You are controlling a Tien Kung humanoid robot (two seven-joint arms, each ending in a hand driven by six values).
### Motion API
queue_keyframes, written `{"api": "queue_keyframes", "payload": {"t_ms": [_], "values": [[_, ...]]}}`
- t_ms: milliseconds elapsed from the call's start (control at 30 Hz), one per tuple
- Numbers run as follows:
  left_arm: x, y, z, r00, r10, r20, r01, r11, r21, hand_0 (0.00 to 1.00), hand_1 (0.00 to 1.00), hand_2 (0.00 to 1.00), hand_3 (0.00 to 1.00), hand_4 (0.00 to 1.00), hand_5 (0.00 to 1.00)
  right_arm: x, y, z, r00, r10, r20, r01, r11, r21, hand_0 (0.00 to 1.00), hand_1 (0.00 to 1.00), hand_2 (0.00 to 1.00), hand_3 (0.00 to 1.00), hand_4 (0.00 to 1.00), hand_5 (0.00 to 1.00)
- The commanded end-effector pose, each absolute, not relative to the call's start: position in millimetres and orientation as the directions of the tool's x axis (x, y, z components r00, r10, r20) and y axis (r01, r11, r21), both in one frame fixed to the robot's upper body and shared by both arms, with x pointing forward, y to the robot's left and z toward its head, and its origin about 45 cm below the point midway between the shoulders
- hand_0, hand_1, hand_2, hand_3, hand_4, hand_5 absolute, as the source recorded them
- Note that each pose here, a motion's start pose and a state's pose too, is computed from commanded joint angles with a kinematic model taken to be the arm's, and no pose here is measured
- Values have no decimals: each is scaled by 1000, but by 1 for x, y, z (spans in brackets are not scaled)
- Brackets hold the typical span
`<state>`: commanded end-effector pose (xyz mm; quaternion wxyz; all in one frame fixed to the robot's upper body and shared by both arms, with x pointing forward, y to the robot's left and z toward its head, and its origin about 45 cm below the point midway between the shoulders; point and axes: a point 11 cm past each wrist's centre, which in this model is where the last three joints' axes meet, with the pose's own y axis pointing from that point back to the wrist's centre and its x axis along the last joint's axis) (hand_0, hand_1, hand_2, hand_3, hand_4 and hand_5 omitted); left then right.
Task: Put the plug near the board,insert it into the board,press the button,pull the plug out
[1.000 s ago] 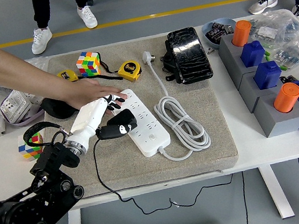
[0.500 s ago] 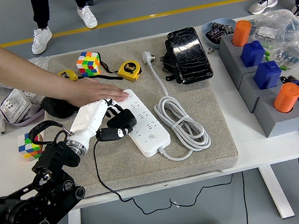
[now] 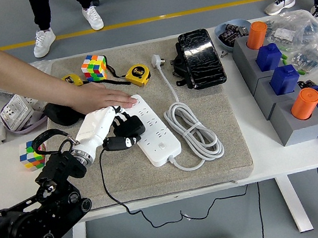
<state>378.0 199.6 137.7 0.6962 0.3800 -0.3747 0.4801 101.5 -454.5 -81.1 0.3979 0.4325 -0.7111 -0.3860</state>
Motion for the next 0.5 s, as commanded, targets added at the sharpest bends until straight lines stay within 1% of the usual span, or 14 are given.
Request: {"api": "queue_keyframes", "payload": {"t_ms": [167,200,233,500], "values": [[377,200,136,260,408,875,-954,247,168,250,338,348,520,786,75,102,-454,-81,-309,-922,231,-309,327,893,569,640,619,550,970,538],[377,201,135,259,412,873,-955,246,167,241,320,316,499,775,59,102,-454,-81,-309,-923,231,-309,327,893,569,640,619,550,970,538],[377,201,135,258,415,872,-955,246,165,241,320,316,499,775,59,102,-454,-81,-309,-923,231,-309,327,893,569,640,619,550,970,538],[377,201,143,224,457,861,-959,260,111,235,316,311,502,772,64,101,-454,-81,-308,-923,232,-307,327,894,569,640,619,551,970,537]]}}
